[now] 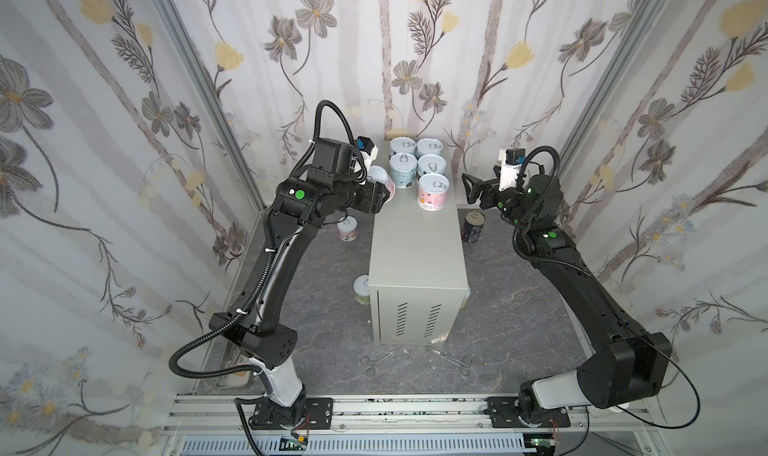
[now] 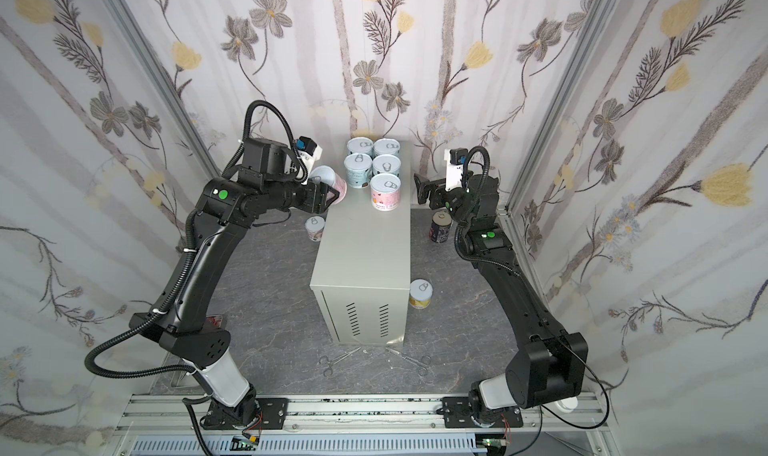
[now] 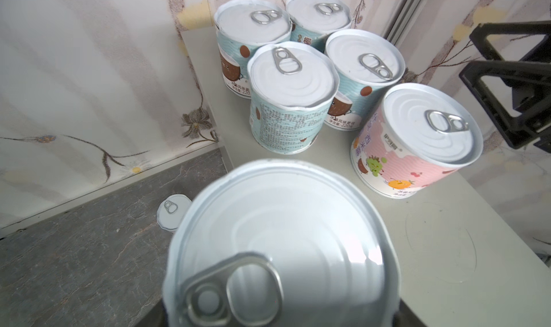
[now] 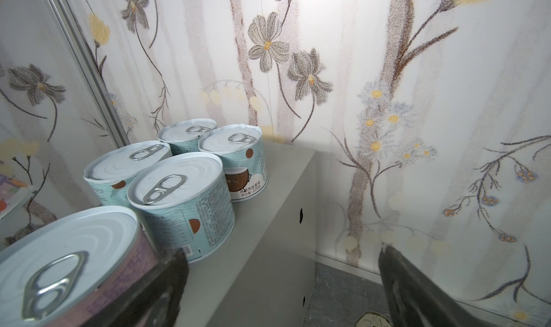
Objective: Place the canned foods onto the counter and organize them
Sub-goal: 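Carry the can with the left gripper over the cabinet beside the cluster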
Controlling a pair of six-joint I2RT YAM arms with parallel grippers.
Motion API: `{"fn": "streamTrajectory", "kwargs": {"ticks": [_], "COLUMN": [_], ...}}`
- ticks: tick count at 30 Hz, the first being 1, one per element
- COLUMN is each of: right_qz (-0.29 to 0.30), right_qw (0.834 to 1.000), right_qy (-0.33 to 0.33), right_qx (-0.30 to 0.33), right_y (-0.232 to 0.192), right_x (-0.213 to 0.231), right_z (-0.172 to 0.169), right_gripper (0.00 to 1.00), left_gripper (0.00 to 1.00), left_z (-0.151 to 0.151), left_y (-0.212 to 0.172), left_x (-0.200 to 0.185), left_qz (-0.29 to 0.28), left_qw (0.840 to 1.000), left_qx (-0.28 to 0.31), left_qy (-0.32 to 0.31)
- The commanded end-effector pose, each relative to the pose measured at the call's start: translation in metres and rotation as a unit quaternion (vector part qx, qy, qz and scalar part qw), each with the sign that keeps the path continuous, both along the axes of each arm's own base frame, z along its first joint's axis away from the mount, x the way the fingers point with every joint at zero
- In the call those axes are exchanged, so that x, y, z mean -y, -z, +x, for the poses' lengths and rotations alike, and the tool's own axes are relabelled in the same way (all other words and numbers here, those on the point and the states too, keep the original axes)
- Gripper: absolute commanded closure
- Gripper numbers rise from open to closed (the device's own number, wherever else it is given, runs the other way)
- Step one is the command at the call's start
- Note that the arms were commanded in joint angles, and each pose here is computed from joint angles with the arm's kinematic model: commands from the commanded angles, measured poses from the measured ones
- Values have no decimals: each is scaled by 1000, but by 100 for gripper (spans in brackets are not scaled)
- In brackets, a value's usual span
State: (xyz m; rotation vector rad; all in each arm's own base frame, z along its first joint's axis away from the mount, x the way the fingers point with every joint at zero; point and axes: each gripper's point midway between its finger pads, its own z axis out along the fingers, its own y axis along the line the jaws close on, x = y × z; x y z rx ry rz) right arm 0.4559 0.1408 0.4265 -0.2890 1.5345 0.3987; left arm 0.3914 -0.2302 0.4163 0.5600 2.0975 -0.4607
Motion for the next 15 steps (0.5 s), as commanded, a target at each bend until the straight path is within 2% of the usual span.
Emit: {"fn": "streamTrajectory", "kwargs": {"ticks": [1, 15], "right_qz": [8, 9], "right_qw": [1000, 1000], "right_qy": [-15, -28], "right_qx": [7, 0], "right_y": [-5, 2], "right_x": [-5, -12], "right_z": [-1, -3], "right_gripper": [0, 0], "left_gripper": [48, 45], "left_z": [5, 17], "left_y": [-12, 0], "left_x": [7, 33], "left_qz": [-4, -2], "left_qw": [1000, 1000], "left_qx": [30, 21], "left_qy": [7, 22]}}
